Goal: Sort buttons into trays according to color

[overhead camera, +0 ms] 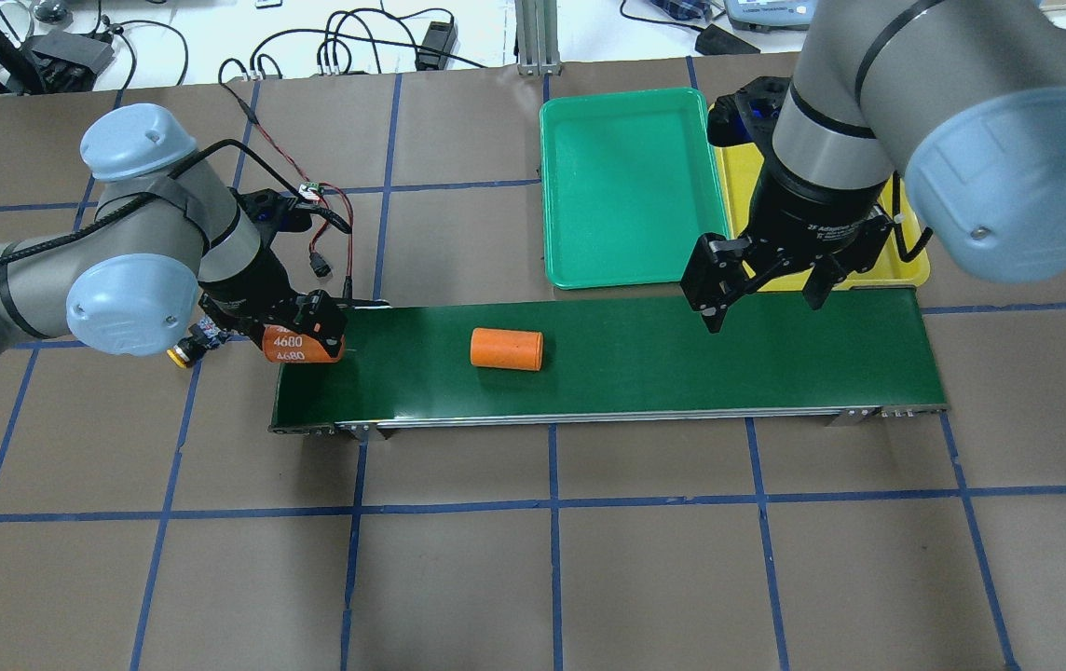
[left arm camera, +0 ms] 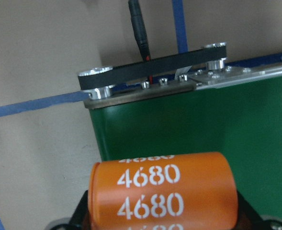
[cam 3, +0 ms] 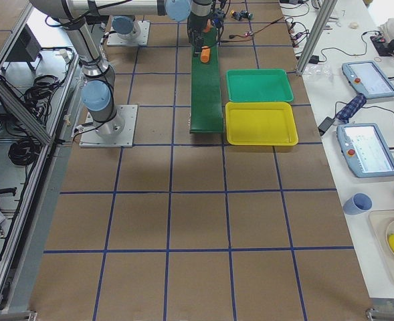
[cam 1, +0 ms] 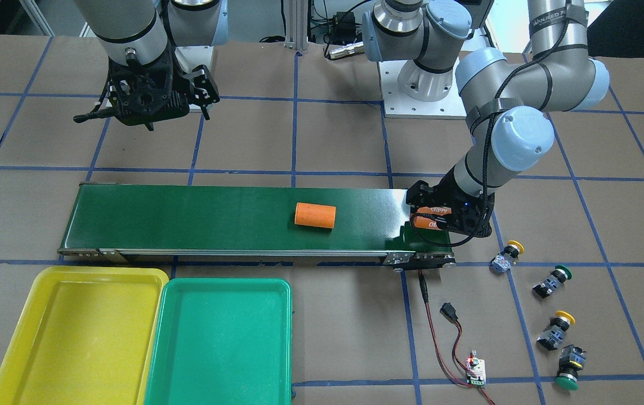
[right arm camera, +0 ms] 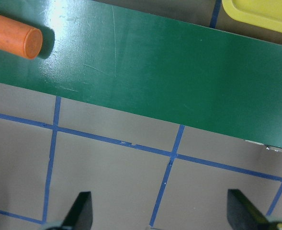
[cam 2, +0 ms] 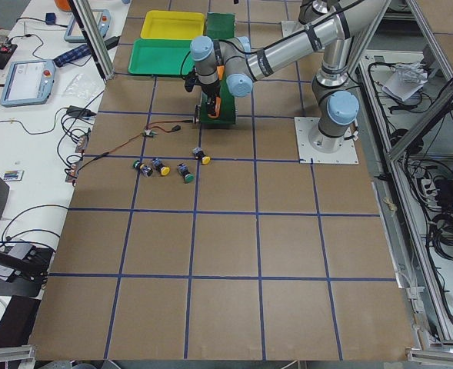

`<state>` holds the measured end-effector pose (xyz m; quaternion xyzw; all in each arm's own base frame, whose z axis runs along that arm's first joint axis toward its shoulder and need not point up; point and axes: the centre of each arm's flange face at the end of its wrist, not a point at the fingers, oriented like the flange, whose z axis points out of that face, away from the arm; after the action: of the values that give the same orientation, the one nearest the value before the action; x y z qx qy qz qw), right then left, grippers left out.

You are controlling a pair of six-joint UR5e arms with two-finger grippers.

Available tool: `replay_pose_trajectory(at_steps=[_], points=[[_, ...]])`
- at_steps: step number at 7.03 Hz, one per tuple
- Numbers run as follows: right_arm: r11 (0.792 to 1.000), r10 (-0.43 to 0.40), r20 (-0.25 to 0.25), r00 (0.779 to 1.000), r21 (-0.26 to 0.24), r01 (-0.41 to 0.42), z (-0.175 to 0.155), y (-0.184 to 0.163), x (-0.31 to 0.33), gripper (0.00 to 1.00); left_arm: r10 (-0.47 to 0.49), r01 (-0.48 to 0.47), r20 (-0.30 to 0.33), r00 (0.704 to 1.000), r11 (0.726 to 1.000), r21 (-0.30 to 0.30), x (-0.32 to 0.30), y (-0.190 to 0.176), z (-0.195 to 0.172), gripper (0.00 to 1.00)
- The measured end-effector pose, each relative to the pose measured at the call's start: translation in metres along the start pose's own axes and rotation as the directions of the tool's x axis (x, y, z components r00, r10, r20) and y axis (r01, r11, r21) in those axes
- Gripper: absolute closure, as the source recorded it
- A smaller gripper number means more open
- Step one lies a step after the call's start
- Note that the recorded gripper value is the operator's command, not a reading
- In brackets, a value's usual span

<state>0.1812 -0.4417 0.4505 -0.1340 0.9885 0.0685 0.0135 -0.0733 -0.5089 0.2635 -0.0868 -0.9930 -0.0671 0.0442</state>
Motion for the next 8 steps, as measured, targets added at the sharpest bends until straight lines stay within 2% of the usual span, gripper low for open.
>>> replay_pose_trajectory(at_steps=[1,2,3,4,5,6,7,8], points=[[0.996,-0.089,-0.036,0.995,-0.008,0.089,0.007,0.000,0.004,0.01,0.000,0.000,0.001,1.000,1.000,0.001,0.001,0.001,-0.002,0.00],[0.980,-0.201,-0.077,0.977,-0.022,0.200,0.023,0.001,0.010,0.06,0.001,-0.001,0.004,1.000,1.000,0.010,0.002,0.003,-0.008,0.00],[0.949,-0.316,-0.117,0.942,-0.019,0.316,0.037,0.001,0.015,0.07,0.001,-0.002,0.012,1.000,1.000,0.027,0.002,0.004,-0.018,0.00],[0.902,-0.428,-0.144,0.892,-0.006,0.431,0.045,0.003,0.017,0.09,-0.004,0.002,0.025,1.000,0.999,0.055,-0.001,0.004,-0.035,0.00],[0.840,-0.532,-0.165,0.830,0.021,0.542,0.050,0.005,0.019,0.11,-0.018,0.015,0.038,0.999,0.996,0.092,-0.012,-0.001,-0.058,0.00],[0.761,-0.630,-0.188,0.753,0.045,0.648,0.052,0.004,0.022,0.12,-0.050,0.043,0.049,0.998,0.991,0.130,-0.038,-0.013,-0.082,0.00],[0.671,-0.717,-0.210,0.664,0.051,0.740,0.055,0.003,0.034,0.11,-0.070,0.059,0.063,0.996,0.986,0.158,-0.070,-0.029,-0.101,0.00],[0.608,-0.766,-0.208,0.608,0.071,0.791,0.060,0.006,0.052,0.11,-0.031,0.015,0.093,0.995,0.985,0.170,-0.098,-0.045,-0.114,0.00]])
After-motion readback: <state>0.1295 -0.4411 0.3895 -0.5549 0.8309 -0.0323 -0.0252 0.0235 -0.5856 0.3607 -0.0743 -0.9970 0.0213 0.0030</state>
